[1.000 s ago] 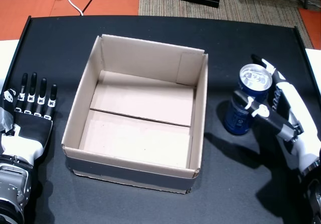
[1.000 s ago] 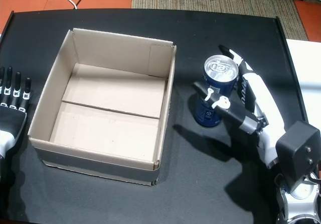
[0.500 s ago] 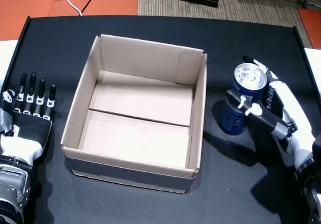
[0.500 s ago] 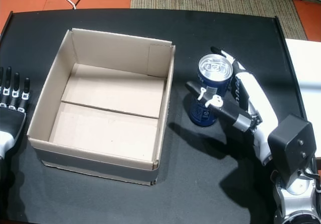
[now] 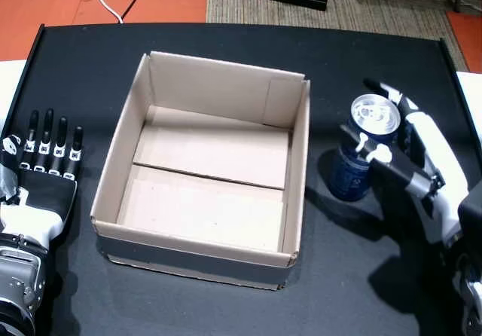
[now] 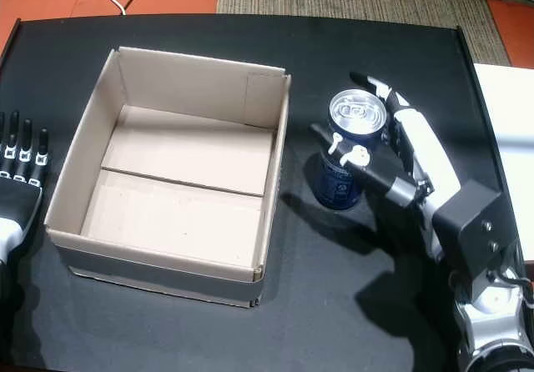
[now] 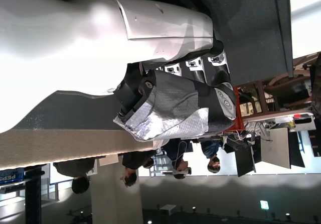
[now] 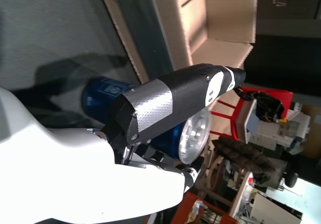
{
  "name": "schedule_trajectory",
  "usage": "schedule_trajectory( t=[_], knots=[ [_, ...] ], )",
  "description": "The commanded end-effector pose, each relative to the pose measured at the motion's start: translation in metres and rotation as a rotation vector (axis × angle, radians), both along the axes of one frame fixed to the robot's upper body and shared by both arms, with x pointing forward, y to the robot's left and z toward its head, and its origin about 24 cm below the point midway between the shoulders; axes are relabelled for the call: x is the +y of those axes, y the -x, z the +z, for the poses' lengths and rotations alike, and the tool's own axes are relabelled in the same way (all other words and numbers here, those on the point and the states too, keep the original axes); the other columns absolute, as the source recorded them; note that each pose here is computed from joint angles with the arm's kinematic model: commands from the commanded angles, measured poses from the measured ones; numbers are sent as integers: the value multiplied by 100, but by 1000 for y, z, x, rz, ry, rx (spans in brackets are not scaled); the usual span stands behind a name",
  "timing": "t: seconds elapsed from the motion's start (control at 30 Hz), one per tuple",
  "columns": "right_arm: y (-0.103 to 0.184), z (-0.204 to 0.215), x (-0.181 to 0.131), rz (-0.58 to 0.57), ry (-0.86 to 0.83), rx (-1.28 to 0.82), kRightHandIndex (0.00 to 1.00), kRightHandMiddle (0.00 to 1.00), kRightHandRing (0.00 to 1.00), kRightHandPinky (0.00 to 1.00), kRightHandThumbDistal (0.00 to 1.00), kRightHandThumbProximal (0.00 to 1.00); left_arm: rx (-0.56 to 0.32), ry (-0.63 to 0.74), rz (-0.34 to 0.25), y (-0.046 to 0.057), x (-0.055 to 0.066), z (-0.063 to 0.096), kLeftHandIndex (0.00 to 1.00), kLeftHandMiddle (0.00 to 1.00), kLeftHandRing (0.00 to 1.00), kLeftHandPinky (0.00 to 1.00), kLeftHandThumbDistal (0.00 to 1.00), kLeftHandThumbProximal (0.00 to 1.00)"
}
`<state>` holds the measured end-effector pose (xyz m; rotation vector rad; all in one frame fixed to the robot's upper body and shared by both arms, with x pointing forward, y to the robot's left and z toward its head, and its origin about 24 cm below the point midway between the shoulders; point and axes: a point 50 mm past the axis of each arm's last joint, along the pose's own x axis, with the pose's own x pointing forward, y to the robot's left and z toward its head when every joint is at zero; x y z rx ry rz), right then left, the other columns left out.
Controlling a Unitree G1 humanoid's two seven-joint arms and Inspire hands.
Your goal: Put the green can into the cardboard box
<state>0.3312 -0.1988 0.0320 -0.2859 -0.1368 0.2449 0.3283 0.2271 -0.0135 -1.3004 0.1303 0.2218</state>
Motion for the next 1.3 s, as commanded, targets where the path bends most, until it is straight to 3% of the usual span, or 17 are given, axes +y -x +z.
schedule_trajectory(
  t=[0.0, 0.3, 0.8, 1.27],
  knots=[
    [0, -4, 0, -18, -14, 30, 86, 91, 92, 95, 100, 60, 167, 22, 2, 27, -2, -33, 51, 52, 64, 76, 0, 50],
    [-2, -8, 2, -42, -84, 79, 89, 93, 94, 97, 100, 53, 163, 14, -7, 27, -2, -33, 52, 51, 64, 78, 0, 54],
    [-4, -10, 8, -40, -64, 106, 88, 90, 91, 95, 100, 58, 169, 17, -2, 27, -2, -33, 51, 51, 64, 77, 0, 54],
    [-3, -15, 10, -29, -68, 138, 91, 89, 89, 95, 100, 54, 170, 22, -8, 26, -4, -34, 50, 51, 61, 73, 0, 50]
  ],
)
